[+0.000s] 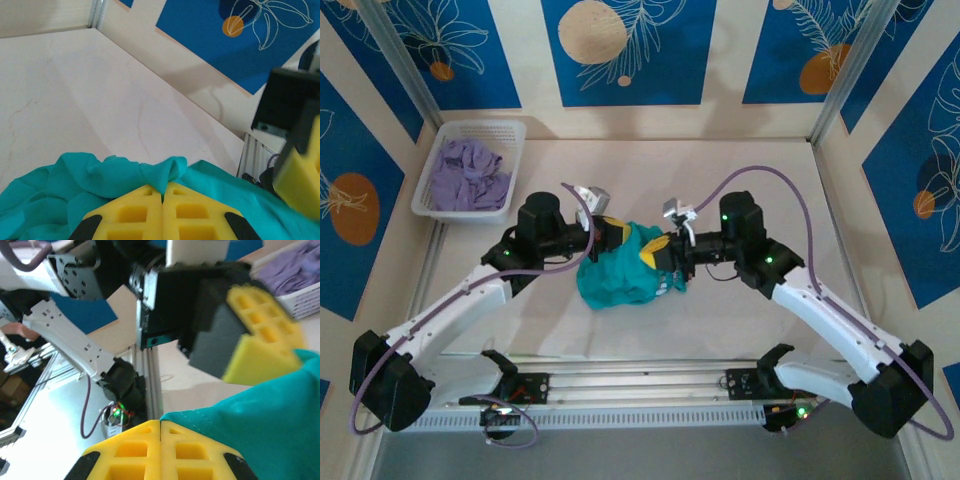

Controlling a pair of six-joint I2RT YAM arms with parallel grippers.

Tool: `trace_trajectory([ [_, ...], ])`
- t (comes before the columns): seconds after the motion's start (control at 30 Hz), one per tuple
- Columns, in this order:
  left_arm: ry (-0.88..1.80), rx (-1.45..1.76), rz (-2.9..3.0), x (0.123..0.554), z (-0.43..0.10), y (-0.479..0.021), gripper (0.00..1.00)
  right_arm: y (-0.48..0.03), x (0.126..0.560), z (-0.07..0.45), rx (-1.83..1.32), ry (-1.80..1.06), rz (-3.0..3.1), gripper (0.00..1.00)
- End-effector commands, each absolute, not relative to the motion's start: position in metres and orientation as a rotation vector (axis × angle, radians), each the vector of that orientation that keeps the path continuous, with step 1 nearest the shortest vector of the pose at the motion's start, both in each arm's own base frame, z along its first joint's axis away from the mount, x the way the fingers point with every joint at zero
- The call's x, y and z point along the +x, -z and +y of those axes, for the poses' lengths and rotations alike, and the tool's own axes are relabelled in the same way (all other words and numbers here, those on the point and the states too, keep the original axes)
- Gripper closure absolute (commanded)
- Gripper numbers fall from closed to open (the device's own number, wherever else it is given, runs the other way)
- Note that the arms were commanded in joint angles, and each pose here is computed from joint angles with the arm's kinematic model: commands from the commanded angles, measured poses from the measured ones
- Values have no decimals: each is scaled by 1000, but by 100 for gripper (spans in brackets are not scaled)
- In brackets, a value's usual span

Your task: Fold the inside-out t-shirt

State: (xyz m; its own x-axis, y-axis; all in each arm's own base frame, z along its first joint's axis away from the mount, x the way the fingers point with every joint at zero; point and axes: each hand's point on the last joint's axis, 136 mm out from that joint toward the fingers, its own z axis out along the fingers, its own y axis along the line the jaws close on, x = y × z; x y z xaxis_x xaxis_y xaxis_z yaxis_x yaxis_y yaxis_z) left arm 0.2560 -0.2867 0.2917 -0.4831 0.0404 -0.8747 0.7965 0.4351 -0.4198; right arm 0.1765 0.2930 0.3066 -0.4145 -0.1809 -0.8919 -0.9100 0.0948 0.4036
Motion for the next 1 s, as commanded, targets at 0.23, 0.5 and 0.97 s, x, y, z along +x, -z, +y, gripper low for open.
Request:
trace_trajectory([
  [0.23, 1037, 587, 1680, 271, -263, -325, 100, -312, 158, 317, -1259, -1313, 1655, 75],
  [0.5, 1040, 592, 1518, 257, -250, -345, 100, -319, 186, 271, -1049, -1154, 1671, 63],
  [0.97, 1095, 580, 1468, 253, -251, -353, 100, -233, 235, 272, -812, -1259, 2029, 54],
])
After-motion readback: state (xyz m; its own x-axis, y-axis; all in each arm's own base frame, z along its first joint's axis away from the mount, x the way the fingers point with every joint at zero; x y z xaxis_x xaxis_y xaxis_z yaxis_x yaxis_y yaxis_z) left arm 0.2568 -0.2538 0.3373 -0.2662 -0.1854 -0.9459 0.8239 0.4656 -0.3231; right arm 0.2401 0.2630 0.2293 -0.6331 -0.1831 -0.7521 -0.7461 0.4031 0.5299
